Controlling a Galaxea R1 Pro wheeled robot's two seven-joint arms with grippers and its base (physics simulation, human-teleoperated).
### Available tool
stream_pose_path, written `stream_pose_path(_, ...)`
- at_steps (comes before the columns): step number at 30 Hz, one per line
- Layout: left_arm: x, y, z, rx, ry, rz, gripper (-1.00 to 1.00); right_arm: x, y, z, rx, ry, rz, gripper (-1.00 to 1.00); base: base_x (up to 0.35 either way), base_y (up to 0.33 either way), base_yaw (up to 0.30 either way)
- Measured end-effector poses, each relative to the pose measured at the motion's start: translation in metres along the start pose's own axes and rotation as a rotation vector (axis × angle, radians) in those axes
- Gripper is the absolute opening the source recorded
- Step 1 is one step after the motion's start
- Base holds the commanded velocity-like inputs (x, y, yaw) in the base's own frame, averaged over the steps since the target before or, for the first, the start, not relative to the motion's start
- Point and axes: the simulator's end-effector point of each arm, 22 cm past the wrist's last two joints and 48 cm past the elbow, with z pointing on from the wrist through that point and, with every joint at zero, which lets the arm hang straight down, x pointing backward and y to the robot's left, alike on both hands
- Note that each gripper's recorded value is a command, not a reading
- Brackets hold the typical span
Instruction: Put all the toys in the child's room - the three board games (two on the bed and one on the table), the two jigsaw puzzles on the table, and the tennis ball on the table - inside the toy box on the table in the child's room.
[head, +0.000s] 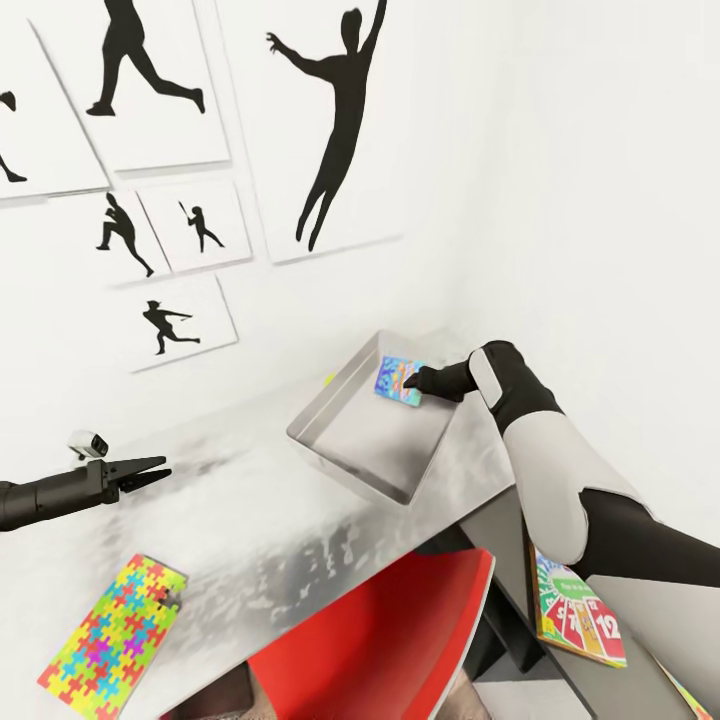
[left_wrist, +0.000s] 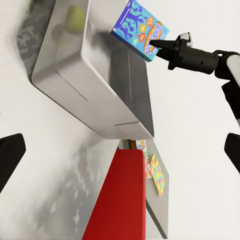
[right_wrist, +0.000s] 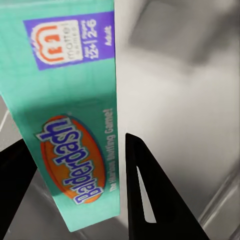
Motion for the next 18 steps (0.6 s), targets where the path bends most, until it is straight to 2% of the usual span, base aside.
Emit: stream_pose_path(18, 0.006, 0.014, 0.004, -0.011, 0.011, -0.025, 1.00, -0.012, -0.003, 0.007, 0.002, -0.007, 0.000, -1.00, 0.000, 0.000, 0.000)
